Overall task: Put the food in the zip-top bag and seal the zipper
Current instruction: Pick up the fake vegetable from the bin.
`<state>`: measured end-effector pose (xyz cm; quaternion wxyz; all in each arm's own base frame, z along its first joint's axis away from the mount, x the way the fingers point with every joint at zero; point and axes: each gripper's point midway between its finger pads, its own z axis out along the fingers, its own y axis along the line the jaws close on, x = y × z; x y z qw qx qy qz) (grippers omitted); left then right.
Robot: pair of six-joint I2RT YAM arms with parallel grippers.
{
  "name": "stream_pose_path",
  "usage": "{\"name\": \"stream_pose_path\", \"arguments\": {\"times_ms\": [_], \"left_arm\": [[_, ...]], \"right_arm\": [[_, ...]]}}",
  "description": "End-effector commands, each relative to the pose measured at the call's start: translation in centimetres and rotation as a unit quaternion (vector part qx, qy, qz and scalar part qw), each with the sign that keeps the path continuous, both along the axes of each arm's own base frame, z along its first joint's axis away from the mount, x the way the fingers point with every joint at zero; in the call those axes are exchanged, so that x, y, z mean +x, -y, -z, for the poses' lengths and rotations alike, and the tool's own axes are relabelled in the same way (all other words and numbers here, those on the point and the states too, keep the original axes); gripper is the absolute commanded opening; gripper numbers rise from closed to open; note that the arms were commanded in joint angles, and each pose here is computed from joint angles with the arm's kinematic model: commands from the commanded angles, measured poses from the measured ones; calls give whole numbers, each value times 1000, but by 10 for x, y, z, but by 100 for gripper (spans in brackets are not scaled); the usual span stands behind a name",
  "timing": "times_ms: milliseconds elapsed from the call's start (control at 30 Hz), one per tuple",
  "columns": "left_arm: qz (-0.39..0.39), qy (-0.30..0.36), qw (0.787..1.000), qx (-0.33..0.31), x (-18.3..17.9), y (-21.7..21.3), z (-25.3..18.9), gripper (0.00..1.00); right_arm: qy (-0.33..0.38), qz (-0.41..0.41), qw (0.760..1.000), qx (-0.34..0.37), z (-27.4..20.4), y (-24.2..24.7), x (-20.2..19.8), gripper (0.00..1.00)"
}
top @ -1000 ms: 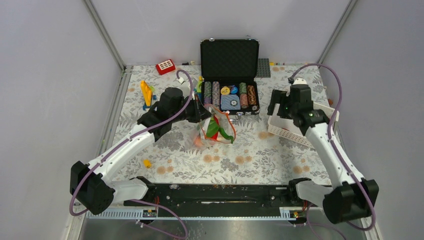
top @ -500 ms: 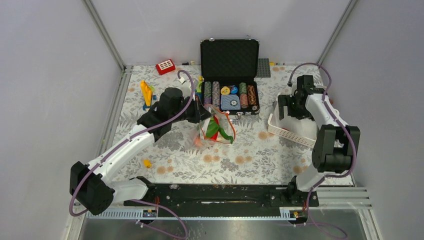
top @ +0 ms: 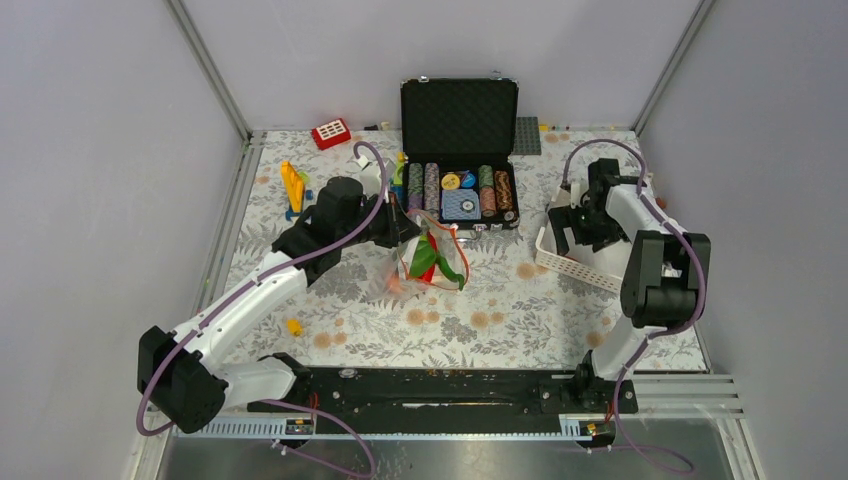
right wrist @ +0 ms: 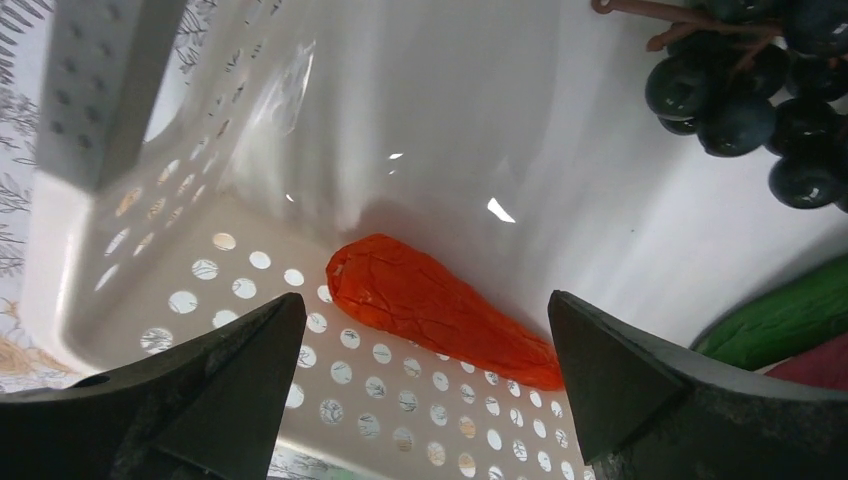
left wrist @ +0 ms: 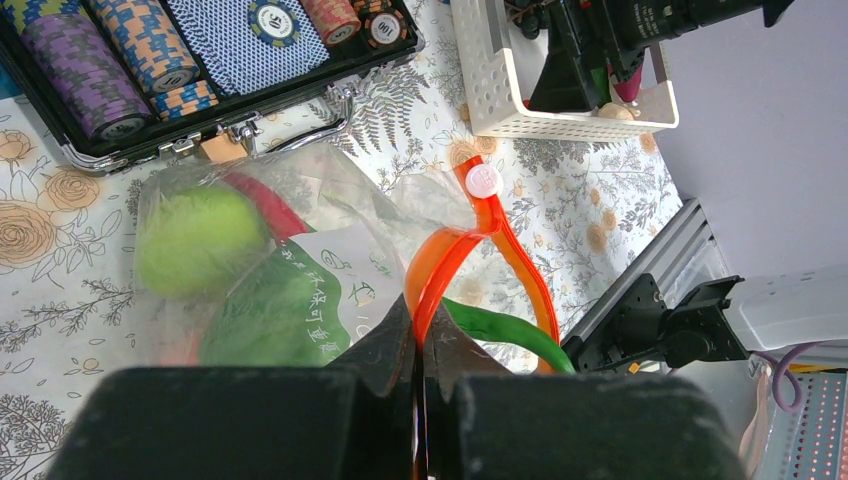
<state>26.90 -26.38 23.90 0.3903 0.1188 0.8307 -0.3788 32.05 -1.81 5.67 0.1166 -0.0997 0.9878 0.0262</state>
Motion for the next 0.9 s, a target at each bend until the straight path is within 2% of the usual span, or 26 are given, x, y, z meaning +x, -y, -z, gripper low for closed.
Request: {"name": "stream_pose_path", "arguments": {"times_ms": [0,133,333,533,733,867], "left_arm": [[11,41,999,-28,1,2,-23,0],[11,42,999,-27,2,2,-23,0],[8,40,999,-25,3,2,-21,0],[4,41,999,-24,4,0,-22,0],[-3,41,999,-24,5,-2,-22,0],[-7,45,999,-24,4,-4,-23,0]], "right_arm": [[-22,-33,999,-8,7,4,-4,100],[-45,-39,998,-26,16,11,-8,100],[-58,-7,994,-90,21,34,-3,100],[-4,60,985,-165,9,61,16,100],[73,131,971,-186,-9,72,41,100],[83,125,975,-164,-14,65,44,100]]}}
